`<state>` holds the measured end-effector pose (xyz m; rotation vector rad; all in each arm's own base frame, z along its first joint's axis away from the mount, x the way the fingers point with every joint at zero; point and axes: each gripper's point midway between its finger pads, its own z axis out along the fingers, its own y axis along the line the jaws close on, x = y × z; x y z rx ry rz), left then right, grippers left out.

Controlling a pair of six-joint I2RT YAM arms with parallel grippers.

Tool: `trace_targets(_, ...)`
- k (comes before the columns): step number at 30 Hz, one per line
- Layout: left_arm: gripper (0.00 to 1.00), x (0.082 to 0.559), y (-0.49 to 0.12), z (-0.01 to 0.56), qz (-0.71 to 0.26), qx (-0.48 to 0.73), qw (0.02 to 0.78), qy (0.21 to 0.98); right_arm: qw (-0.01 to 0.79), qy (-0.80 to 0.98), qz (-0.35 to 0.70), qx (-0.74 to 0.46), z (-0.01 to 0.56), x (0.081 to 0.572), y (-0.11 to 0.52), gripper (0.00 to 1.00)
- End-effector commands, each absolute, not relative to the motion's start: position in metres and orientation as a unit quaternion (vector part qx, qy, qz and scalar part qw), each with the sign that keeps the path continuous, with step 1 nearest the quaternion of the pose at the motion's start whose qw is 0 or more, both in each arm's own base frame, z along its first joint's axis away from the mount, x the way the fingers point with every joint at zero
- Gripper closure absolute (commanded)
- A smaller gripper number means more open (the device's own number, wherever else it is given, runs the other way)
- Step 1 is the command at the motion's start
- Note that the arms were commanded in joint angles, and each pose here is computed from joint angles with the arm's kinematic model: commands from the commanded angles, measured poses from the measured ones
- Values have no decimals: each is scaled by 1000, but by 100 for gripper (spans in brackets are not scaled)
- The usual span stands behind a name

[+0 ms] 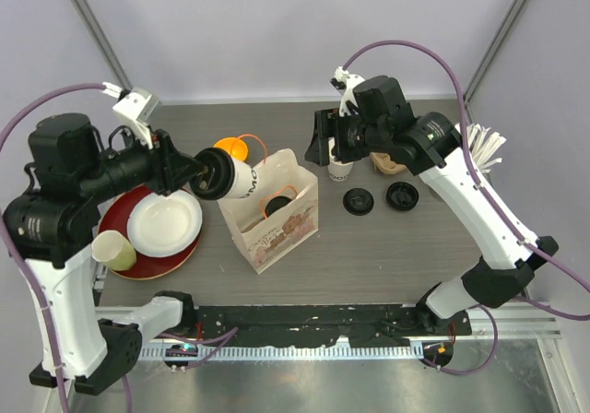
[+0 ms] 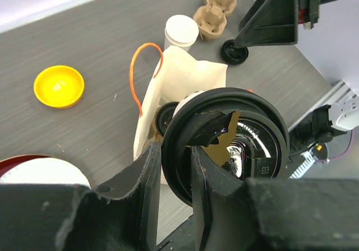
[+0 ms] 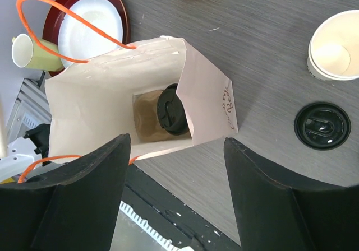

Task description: Pack the takeout coffee

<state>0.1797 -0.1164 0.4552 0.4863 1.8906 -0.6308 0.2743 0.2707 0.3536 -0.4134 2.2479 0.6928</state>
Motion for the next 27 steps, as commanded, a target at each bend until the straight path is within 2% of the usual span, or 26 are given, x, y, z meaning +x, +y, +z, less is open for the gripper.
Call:
trace_targets(1,75,200,-133,444,-270,222,489,799,414,850,294,-139,381,269,265,27)
trace_targets(8,76,212,-146,421,-200,299,460,812,422,849,291,-124,384,265,257,27)
trace_targets(13,82,216,-143,402,-146,328,418,834,425,850,288,-117,384,261,251,27)
trace_targets(19,84,231,-152,394,-128,341,405,839,427,850,284,-118,383,261,249,27)
trace_targets(27,84,206,-163,367,-138,409,355,829,424,853,280,-121,379,264,250,26)
